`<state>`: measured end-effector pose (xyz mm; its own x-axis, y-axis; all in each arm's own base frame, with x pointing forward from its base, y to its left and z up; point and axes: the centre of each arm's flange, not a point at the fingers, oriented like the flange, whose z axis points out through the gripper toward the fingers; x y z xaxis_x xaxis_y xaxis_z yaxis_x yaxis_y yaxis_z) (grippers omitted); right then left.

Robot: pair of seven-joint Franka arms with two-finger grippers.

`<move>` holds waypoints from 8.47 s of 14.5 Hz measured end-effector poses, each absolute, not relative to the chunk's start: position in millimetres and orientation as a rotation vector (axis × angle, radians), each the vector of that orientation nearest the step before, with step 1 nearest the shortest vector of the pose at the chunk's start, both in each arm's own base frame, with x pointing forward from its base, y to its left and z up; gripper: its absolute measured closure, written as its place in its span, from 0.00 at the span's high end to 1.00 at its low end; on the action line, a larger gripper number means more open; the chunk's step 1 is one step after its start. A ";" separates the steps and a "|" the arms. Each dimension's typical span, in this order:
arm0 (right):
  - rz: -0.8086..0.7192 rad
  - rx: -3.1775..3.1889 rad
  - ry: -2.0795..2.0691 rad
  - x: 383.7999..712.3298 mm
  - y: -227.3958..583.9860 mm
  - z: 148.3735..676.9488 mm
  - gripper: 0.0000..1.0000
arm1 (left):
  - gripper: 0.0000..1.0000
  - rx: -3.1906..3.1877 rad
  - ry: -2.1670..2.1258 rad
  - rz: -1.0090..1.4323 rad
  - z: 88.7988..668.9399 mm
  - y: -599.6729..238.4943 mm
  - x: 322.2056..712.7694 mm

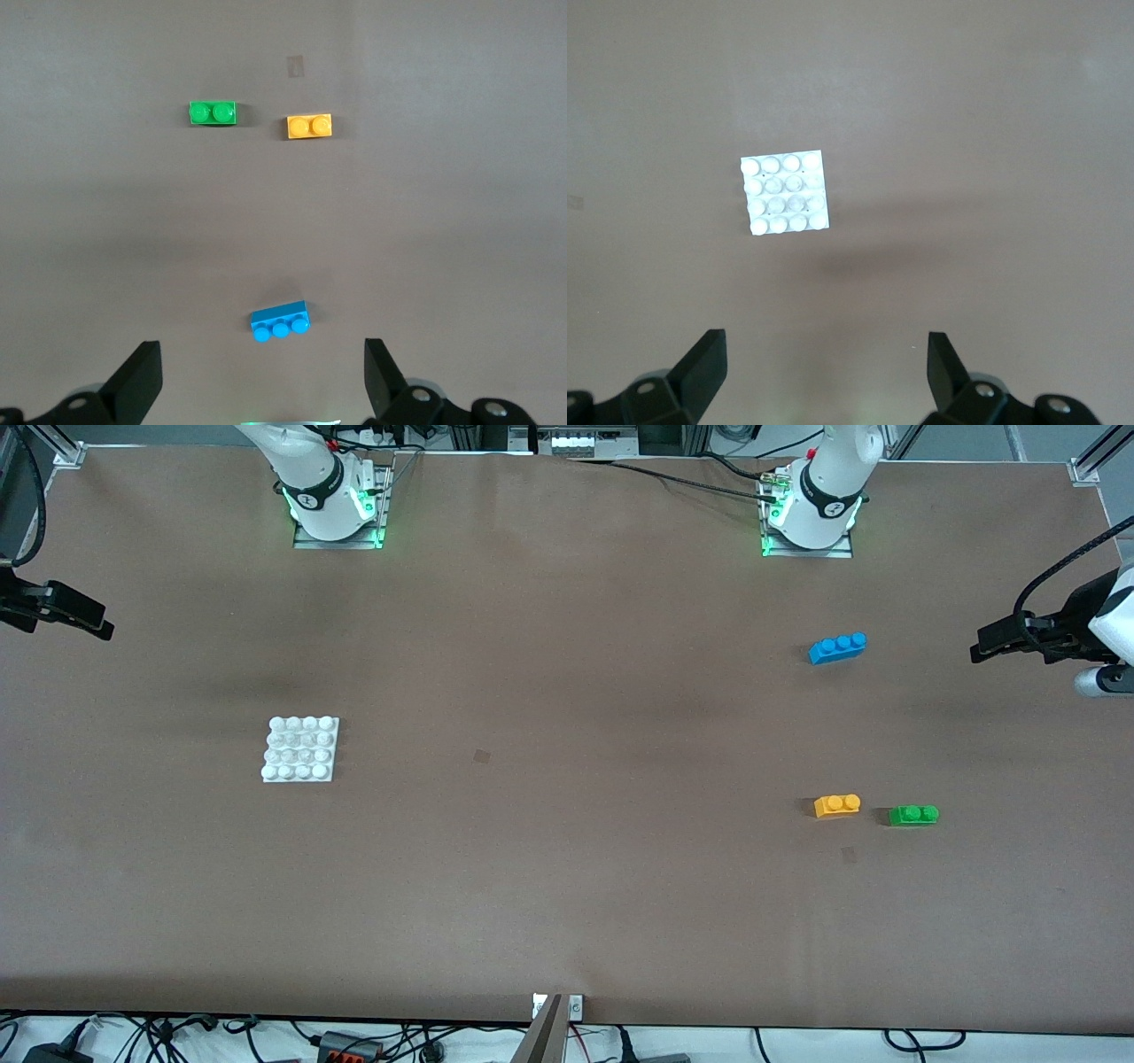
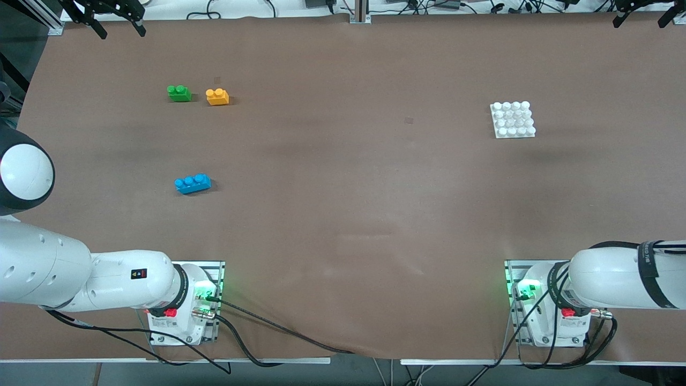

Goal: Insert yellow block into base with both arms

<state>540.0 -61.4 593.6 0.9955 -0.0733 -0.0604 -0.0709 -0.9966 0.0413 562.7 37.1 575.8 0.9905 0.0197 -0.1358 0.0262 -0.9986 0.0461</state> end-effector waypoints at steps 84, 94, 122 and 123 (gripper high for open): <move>-0.315 3.134 0.131 577.7 163.4 195.6 0.56 | 1.00 2.980 0.059 -0.200 417.6 21.4 650.1; -0.398 3.355 0.030 564.6 314.4 162.7 0.54 | 1.00 3.029 -0.014 -0.181 252.7 -14.3 673.0; -0.157 3.480 -0.104 530.5 510.1 180.5 0.55 | 1.00 3.079 -0.077 -0.160 198.9 -15.4 658.8; -0.137 3.493 -0.100 533.8 513.3 188.2 0.55 | 1.00 3.079 -0.077 -0.160 198.8 -15.3 658.8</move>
<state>533.8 513.3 188.2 0.9954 -0.0419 -0.0858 -0.0692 -0.9359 -0.3453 658.8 -15.3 198.8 0.9934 -0.0528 -0.1020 -0.0468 -0.9971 0.0602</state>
